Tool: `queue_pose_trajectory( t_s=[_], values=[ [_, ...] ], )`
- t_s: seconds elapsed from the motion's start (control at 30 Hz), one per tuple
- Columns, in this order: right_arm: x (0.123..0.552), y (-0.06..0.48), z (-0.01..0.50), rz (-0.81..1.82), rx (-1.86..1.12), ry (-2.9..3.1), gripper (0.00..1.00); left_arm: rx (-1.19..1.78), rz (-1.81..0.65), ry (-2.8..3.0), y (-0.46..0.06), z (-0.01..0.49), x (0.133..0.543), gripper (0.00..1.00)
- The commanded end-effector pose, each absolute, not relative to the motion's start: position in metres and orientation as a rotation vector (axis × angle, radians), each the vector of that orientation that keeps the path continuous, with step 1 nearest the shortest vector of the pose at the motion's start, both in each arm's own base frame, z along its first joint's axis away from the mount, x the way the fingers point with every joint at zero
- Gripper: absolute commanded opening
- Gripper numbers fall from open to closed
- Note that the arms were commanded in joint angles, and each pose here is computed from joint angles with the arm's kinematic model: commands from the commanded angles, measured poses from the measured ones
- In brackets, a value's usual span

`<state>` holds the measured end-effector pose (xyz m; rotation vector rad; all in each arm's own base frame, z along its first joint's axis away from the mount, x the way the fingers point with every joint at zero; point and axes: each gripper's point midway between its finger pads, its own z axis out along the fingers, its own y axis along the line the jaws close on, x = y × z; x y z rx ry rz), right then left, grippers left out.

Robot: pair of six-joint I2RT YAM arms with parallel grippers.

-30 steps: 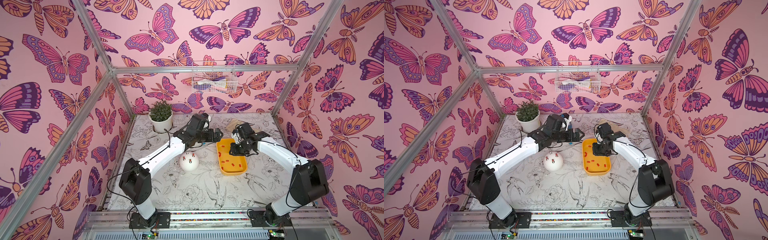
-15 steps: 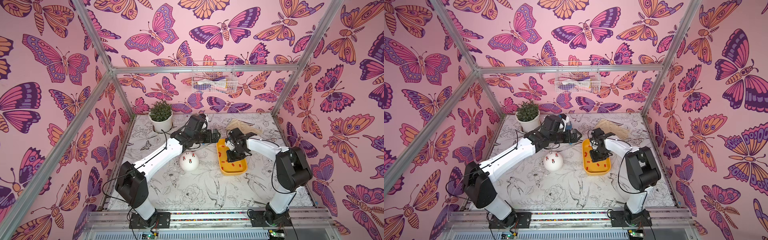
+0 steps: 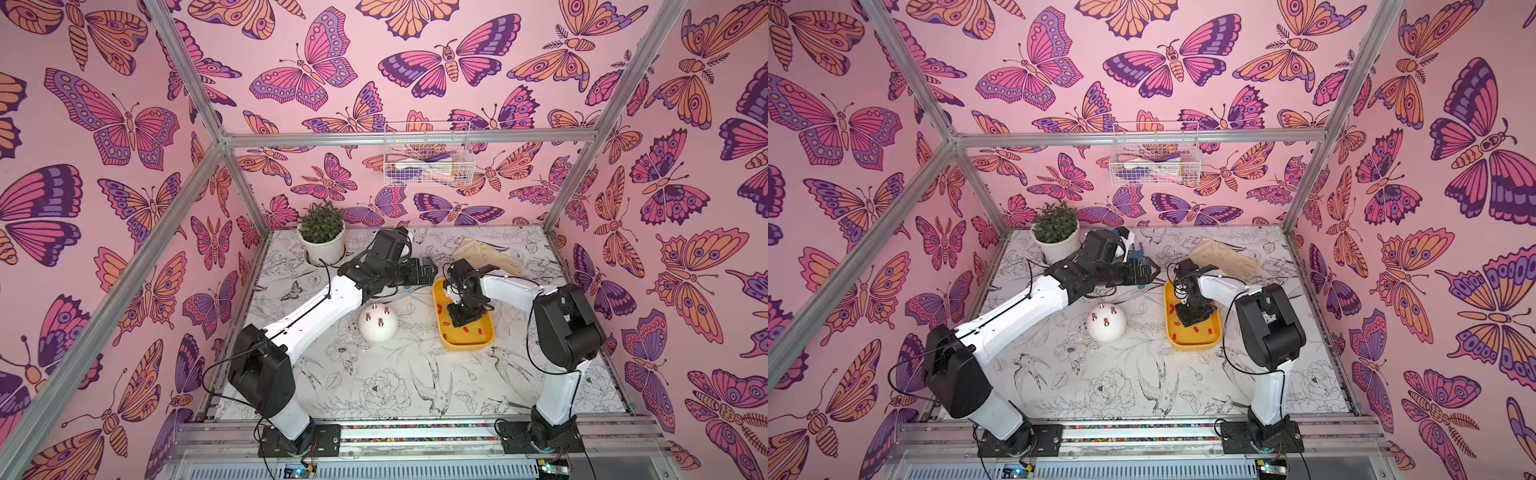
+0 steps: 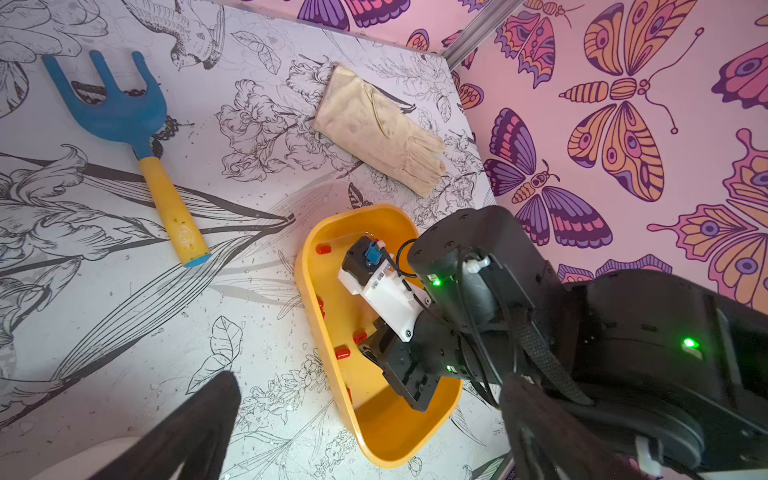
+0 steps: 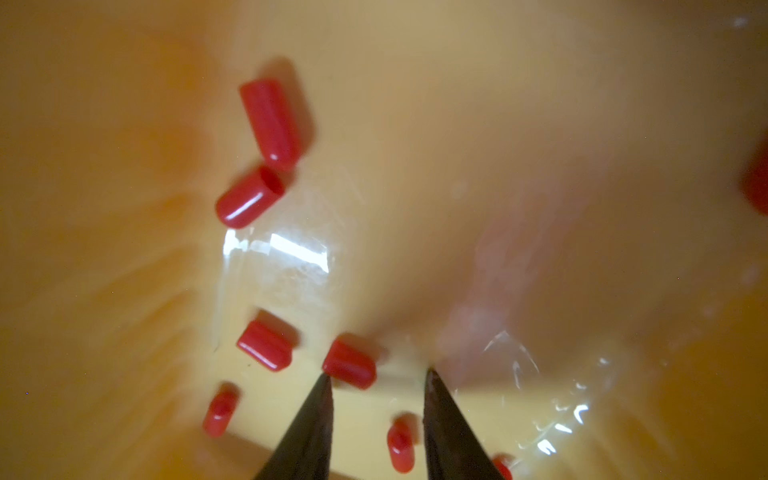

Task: Cover the protruding screws with screw protection sleeves
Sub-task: Pick up the screw protection sleeve from the storage box.

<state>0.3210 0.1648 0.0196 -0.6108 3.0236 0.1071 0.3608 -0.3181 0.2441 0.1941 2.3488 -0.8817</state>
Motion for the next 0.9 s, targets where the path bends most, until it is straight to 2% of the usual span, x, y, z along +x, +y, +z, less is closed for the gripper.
queue_pose_trajectory(
  t_s=[0.0, 0.17, 0.33, 0.43, 0.87],
  values=[
    [0.325, 0.166, 0.019, 0.073, -0.637, 3.023, 0.37, 0.196, -0.872, 2.345, -0.309, 0.248, 0.358, 1.0],
    [0.329, 0.171, 0.016, 0.098, -0.644, 3.023, 0.35, 0.19, -0.87, 2.347, -0.307, 0.247, 0.36, 1.0],
    [0.33, 0.172, 0.017, 0.098, -0.648, 3.026, 0.19, 0.184, -0.873, 2.351, -0.306, 0.245, 0.361, 1.0],
    [0.329, 0.17, 0.018, 0.084, -0.639, 3.028, 0.14, 0.179, -0.873, 2.35, -0.304, 0.246, 0.362, 1.0],
    [0.344, 0.147, 0.024, 0.038, -0.383, 3.024, 0.1, 0.179, -0.872, 2.341, -0.302, 0.25, 0.359, 1.0]
  ],
)
